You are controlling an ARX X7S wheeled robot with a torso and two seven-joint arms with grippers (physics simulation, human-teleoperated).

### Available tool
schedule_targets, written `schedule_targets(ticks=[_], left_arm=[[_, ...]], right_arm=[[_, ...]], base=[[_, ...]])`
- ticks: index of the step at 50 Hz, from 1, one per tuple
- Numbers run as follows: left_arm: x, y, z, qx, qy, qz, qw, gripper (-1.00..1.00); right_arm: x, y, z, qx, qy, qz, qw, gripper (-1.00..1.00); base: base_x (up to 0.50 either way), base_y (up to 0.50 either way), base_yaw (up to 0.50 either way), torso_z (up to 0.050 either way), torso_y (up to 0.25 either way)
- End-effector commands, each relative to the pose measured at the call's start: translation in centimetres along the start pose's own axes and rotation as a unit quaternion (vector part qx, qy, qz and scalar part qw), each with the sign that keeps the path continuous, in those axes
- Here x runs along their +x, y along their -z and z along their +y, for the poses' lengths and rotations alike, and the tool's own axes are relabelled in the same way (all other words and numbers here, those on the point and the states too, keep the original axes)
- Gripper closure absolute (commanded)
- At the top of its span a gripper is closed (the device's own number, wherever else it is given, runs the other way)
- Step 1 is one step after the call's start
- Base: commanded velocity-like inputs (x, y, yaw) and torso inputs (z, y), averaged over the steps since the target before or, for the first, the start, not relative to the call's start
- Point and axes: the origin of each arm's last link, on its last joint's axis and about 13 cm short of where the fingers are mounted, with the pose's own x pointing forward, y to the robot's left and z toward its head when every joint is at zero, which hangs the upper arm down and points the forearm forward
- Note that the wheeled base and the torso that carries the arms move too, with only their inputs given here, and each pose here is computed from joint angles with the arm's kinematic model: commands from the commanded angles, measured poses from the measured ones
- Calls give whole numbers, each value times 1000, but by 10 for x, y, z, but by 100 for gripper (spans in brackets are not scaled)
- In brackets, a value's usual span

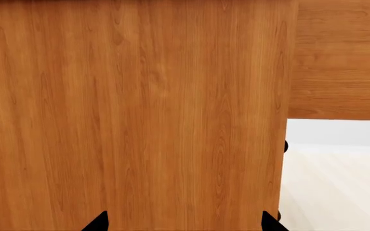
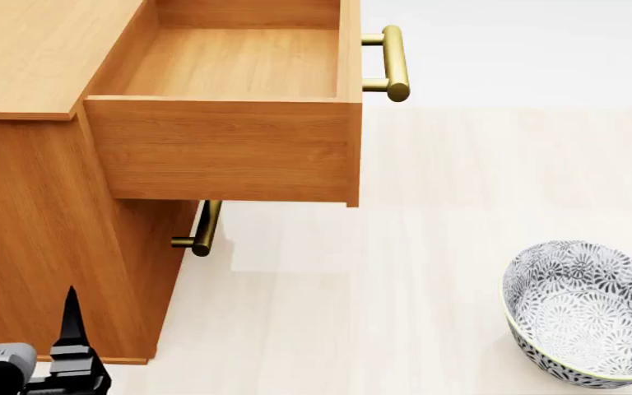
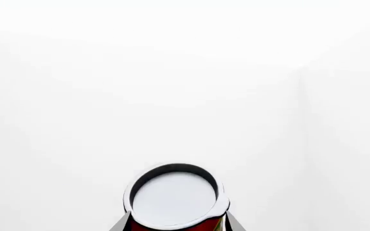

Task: Put the ketchup in the top drawer of the cabinet.

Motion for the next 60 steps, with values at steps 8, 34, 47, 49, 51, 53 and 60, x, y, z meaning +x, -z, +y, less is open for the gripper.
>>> schedule_targets(ticks=[8,34,47,49,51,53,60], left_arm=[[0,0,0,-1,-1,1,1000,-100],[0,1,0,-2,1,1,1000,-100],[-1,2,0,-3,-1,1,1000,-100],[-1,2,0,-3,-1,1,1000,-100],[-1,2,0,-3,-2,2,1000,-100],[-1,2,0,-3,-2,2,1000,-100],[0,1,0,-3,-1,1,1000,-100]], right_arm=[[25,-21,9,-3,-15,-56,998,100],[69,-38,36,29,-66,-106,992,100],[90,-39,51,36,-91,-112,989,100],[94,-37,53,40,-93,-112,988,100],[99,-35,54,46,-94,-113,988,100],[102,-33,55,49,-95,-113,988,100],[114,-29,60,60,-101,-112,987,100]], base=[[0,0,0,0,0],[0,0,0,0,0],[0,0,0,0,0],[0,0,0,0,0],[0,0,0,0,0],[0,0,0,0,0],[0,0,0,0,1]])
